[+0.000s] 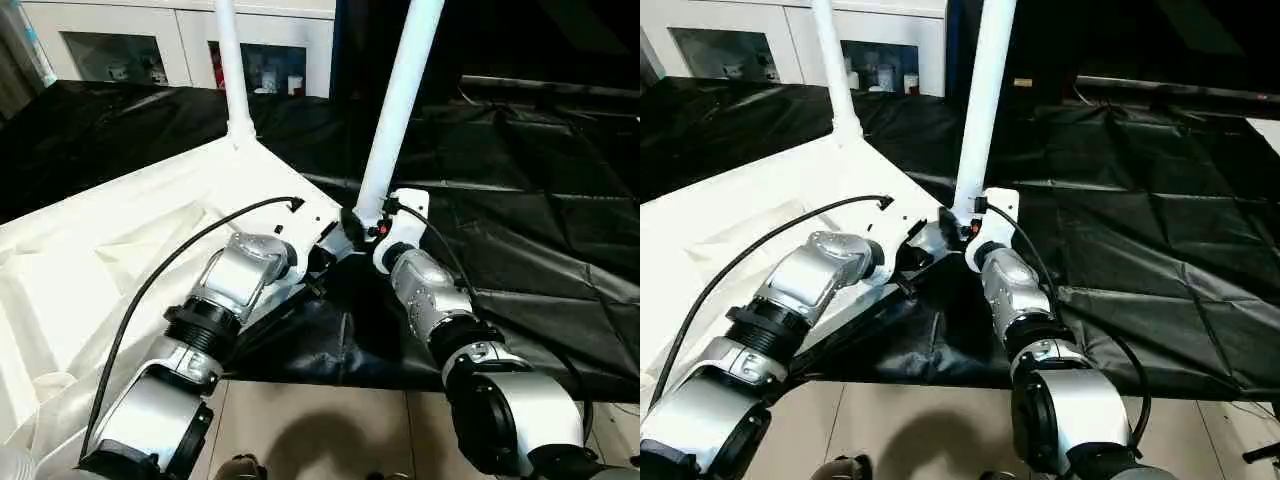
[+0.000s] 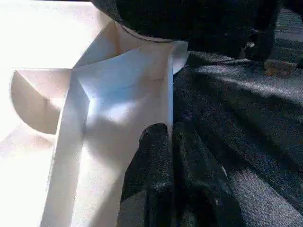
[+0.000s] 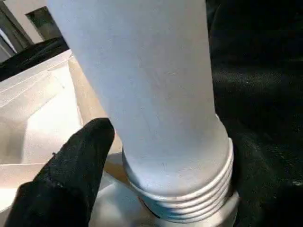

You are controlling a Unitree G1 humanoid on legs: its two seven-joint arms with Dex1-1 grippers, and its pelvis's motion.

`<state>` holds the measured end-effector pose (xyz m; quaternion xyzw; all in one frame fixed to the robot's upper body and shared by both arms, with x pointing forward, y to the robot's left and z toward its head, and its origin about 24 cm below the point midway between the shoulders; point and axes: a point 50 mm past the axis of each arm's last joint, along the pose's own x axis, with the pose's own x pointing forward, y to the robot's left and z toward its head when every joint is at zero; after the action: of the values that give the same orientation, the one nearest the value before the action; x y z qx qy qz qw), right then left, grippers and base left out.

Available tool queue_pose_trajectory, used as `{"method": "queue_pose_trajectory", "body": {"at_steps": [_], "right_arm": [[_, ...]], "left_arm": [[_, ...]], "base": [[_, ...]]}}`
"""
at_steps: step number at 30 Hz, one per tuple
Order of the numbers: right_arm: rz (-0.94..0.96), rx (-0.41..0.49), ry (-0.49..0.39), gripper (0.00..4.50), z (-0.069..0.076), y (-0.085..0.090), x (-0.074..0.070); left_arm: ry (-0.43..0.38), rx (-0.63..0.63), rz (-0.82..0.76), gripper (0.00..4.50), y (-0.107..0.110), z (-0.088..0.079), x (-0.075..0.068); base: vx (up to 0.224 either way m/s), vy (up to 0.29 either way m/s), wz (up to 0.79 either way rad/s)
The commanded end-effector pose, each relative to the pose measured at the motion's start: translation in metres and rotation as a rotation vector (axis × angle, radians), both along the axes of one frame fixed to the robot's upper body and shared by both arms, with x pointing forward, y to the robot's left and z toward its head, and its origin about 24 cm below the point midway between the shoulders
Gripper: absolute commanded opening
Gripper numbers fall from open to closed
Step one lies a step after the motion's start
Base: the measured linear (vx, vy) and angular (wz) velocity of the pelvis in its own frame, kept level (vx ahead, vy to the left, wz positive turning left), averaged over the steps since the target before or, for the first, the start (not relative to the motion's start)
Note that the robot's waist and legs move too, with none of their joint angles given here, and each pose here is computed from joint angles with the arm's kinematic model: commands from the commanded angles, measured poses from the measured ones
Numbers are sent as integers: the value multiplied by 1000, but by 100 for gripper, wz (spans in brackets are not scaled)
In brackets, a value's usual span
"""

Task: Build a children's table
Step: Insert table leg to table base

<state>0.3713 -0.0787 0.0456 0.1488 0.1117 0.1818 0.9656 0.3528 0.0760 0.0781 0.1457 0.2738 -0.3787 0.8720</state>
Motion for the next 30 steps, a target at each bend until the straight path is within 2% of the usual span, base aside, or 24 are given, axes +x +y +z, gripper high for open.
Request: {"method": "queue_pose_trajectory", "body": {"at_steps": [1,7,11,16,18,21,23,24,30], "right_arm": [[112,23,149,434,-32,25,-22],[124,-15,42,443,-17,17,-13],[124,-47,-44,443,-3,0,-5],[200,-73,-123,443,9,-22,-2],[287,-91,-157,443,14,-33,-4],[365,-111,-177,443,16,-39,-7],[463,-131,-180,443,16,-43,-13],[584,-157,-188,443,17,-51,-20],[812,-148,-202,443,28,-64,-36]], "left_arm": [[-104,-57,-71,0,-18,25,4],[-115,-59,-139,0,-11,23,-2],[-113,-59,-208,0,-3,21,-8],[-96,-54,-273,0,8,19,-15],[-95,-51,-314,0,13,19,-19],[-91,-50,-347,0,16,19,-22],[-80,-57,-386,0,19,19,-26],[-81,-59,-453,0,23,21,-31],[-56,-50,-567,0,33,24,-39]], "base": [[0,0,0],[0,0,0],[16,-5,1],[49,0,3],[0,0,0],[0,0,0],[0,0,0],[0,0,0],[-30,-1,0]]}}
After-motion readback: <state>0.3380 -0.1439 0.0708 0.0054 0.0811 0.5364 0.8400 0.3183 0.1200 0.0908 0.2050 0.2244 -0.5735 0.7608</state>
